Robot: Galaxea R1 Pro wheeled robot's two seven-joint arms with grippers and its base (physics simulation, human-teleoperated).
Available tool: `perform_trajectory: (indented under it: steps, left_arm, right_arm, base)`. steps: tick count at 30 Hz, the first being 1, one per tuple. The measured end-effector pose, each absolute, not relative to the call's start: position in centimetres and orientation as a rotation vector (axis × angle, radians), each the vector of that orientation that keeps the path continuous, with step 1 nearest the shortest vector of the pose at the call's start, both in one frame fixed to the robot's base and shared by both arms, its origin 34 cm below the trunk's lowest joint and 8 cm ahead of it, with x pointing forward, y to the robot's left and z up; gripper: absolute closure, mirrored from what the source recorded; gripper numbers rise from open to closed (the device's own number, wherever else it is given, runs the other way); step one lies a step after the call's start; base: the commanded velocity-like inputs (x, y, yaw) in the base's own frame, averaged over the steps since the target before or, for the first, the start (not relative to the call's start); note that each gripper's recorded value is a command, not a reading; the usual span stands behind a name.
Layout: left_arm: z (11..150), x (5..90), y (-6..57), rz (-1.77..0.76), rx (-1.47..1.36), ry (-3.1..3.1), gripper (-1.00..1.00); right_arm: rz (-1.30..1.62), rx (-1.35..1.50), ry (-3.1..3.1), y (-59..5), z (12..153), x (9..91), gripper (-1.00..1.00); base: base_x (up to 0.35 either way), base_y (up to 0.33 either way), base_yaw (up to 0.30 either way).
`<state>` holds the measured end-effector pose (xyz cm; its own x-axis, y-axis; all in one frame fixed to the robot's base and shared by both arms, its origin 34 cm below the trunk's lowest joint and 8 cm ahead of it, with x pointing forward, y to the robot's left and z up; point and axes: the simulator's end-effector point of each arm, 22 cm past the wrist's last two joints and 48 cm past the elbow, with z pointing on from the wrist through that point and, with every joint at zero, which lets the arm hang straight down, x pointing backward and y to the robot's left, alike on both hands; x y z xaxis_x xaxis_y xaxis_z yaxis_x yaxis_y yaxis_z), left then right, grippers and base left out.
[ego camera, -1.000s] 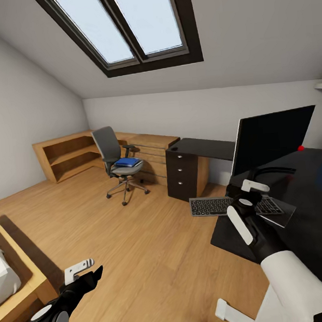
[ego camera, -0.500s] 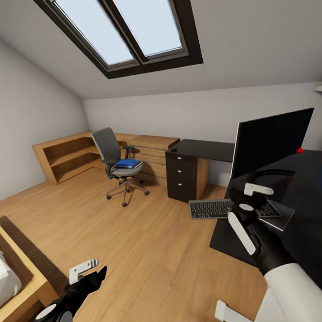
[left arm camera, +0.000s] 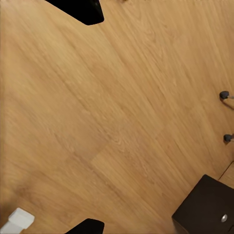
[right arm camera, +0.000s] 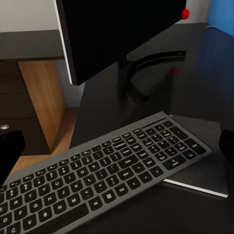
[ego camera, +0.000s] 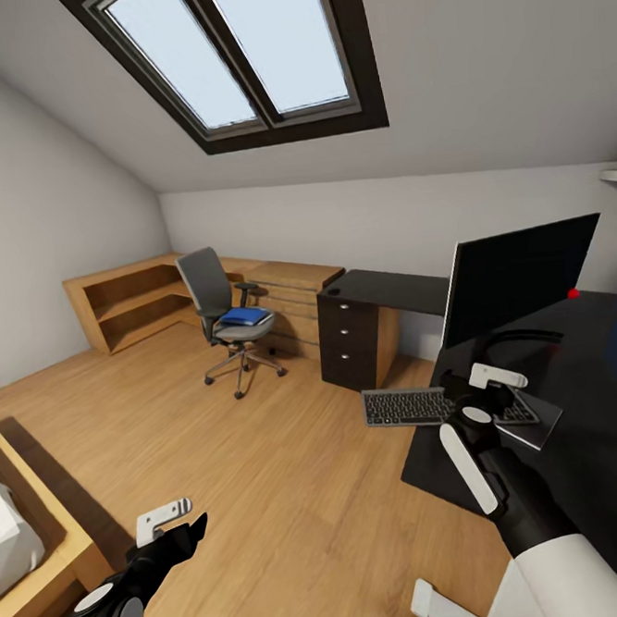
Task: In the bedroom, organize the workspace by keeping the computer under the desk, ensuring the monitor is on the desk, placing the keyboard on the desk next to the monitor, placing the mouse on the desk next to the keyboard, moving the folder from the swivel chair onto the desk next to the mouse, stacking the notebook on top of the folder with the pen on top of the notebook, and positioning the swivel chair next to the desk.
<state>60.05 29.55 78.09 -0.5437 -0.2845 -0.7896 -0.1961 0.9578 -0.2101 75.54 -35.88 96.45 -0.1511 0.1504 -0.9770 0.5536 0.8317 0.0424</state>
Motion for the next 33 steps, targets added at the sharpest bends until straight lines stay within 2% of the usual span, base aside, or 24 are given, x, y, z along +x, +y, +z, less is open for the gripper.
perform_trajectory:
  steps: [33]
  left_arm:
    - [77.9, 58.7, 29.1, -0.120, -0.339, 2.249, -1.00]
  right_arm:
    - [-0.389, 0.509, 1.729, -34.6, 98.8, 75.2, -1.00]
  base:
    - [0.000, 0.000, -0.001]
